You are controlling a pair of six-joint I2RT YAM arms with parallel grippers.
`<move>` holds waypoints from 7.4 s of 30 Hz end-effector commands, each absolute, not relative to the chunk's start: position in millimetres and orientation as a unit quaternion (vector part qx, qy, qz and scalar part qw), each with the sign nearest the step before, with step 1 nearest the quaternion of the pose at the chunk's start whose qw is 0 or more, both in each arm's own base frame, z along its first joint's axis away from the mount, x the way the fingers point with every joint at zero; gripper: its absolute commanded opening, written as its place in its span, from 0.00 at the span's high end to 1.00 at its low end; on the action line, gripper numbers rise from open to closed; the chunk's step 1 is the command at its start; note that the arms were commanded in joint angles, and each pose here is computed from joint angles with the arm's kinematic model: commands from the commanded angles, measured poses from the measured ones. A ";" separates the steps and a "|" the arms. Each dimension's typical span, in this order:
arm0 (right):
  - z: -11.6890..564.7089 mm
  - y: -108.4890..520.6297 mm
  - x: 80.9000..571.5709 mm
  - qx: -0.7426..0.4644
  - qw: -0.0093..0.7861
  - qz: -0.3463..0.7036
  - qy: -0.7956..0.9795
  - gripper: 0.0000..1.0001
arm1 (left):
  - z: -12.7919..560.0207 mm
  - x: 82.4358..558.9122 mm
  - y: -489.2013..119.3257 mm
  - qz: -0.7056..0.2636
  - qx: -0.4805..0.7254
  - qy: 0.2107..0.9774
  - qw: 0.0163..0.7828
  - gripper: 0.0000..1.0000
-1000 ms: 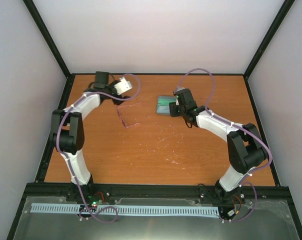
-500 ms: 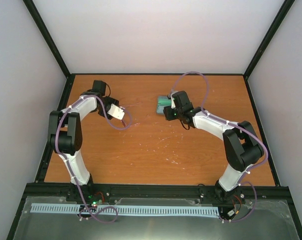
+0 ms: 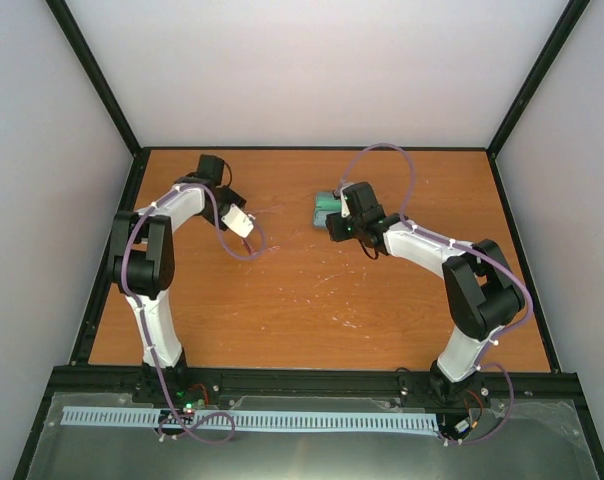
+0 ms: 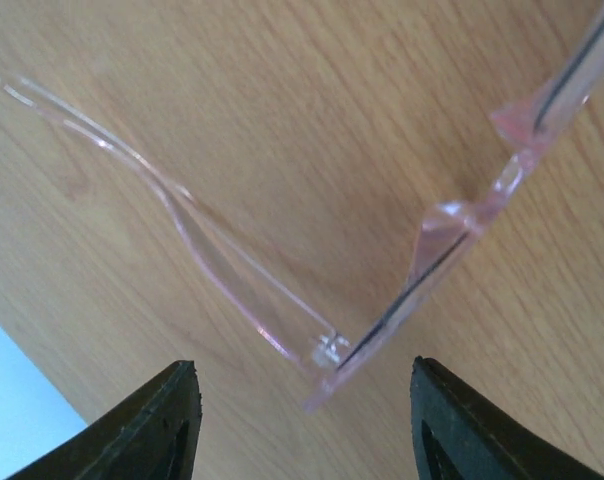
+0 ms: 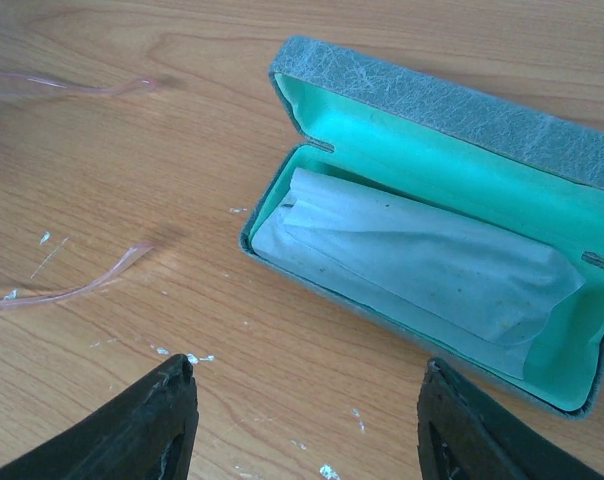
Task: Organize the sunglasses
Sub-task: Pick up the sunglasses from the center of the board, then fold the sunglasses.
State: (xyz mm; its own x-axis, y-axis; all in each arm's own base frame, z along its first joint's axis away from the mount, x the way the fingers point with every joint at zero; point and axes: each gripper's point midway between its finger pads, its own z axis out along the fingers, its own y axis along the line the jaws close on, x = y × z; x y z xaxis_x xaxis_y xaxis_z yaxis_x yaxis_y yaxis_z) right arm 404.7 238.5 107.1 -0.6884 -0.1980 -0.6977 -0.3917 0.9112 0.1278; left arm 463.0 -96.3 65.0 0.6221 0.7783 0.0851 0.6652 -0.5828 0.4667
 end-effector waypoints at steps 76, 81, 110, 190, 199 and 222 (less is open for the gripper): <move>187.8 271.0 354.3 -0.261 0.158 0.606 0.734 0.40 | 209.9 374.3 -279.2 0.291 0.623 0.058 0.724 0.99; 192.7 273.1 342.5 -0.275 0.148 0.618 0.721 0.39 | 207.6 374.8 -282.0 0.287 0.624 0.055 0.724 0.99; 193.3 295.4 328.9 -0.301 0.115 0.639 0.699 0.76 | 197.3 362.0 -291.6 0.264 0.630 0.042 0.729 0.99; 187.4 287.4 392.8 -0.252 0.199 0.566 0.759 0.97 | 230.0 368.6 -324.2 -0.514 0.480 0.580 0.411 0.90; 223.2 293.5 355.0 -0.298 0.181 0.619 0.704 0.97 | 193.5 384.5 -328.9 -0.509 0.468 0.601 0.401 0.89; 239.5 192.7 464.7 -0.126 0.318 0.532 0.774 0.97 | 212.8 395.2 -257.1 -0.429 0.443 0.627 0.475 0.93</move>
